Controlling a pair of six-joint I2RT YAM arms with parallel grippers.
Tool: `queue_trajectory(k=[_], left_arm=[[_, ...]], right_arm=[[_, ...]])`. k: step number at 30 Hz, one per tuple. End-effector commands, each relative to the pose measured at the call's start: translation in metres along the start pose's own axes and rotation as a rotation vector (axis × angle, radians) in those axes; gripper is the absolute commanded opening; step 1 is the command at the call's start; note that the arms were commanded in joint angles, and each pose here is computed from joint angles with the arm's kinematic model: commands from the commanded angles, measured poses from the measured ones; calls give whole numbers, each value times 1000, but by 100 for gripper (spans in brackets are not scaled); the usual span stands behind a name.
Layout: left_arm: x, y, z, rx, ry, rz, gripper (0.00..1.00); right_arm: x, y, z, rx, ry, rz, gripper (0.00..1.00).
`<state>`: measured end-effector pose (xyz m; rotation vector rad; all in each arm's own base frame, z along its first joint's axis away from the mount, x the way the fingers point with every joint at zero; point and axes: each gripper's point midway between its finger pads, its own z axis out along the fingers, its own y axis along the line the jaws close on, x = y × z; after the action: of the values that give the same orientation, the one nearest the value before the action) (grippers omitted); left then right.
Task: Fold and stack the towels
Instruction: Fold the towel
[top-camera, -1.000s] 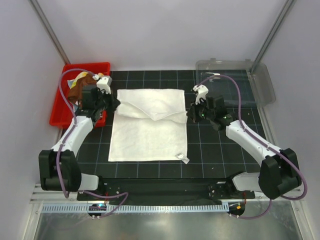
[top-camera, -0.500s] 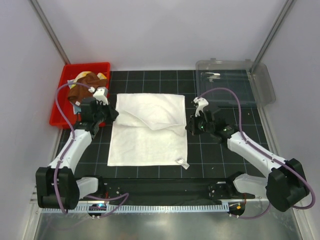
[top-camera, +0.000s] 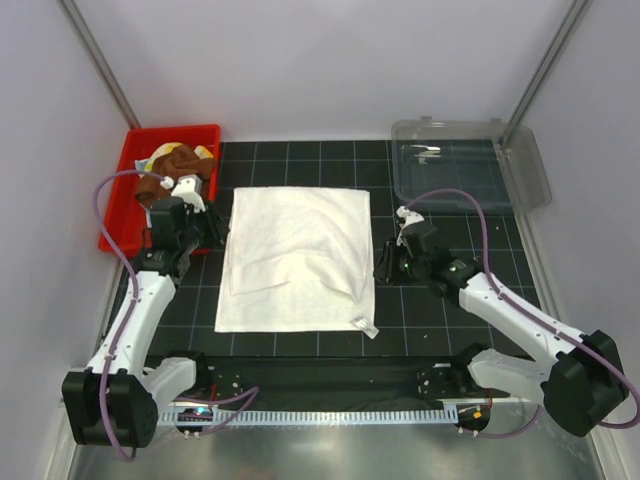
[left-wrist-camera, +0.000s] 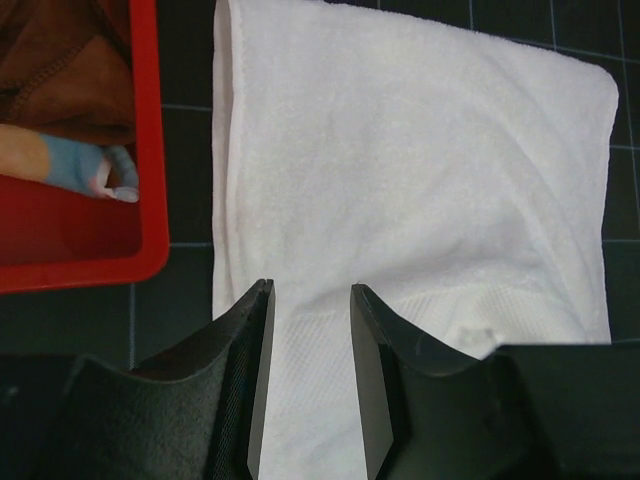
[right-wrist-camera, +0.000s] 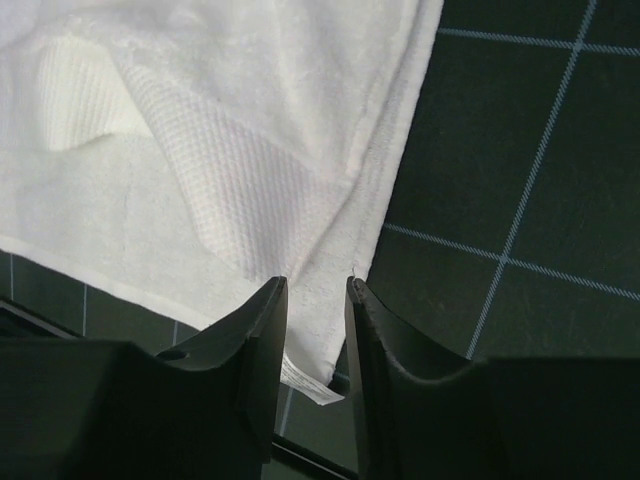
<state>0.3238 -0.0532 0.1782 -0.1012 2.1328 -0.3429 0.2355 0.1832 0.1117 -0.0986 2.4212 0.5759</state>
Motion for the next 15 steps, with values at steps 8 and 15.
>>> queue_trajectory(k=[8, 15], left_arm=[[37, -3, 31, -65, 205, -252, 32], [57, -3, 32, -168, 236, -242, 35]], right_arm=[[-20, -21, 80, 232, 4, 261, 40], [-12, -47, 103, 360, 16, 221, 38]])
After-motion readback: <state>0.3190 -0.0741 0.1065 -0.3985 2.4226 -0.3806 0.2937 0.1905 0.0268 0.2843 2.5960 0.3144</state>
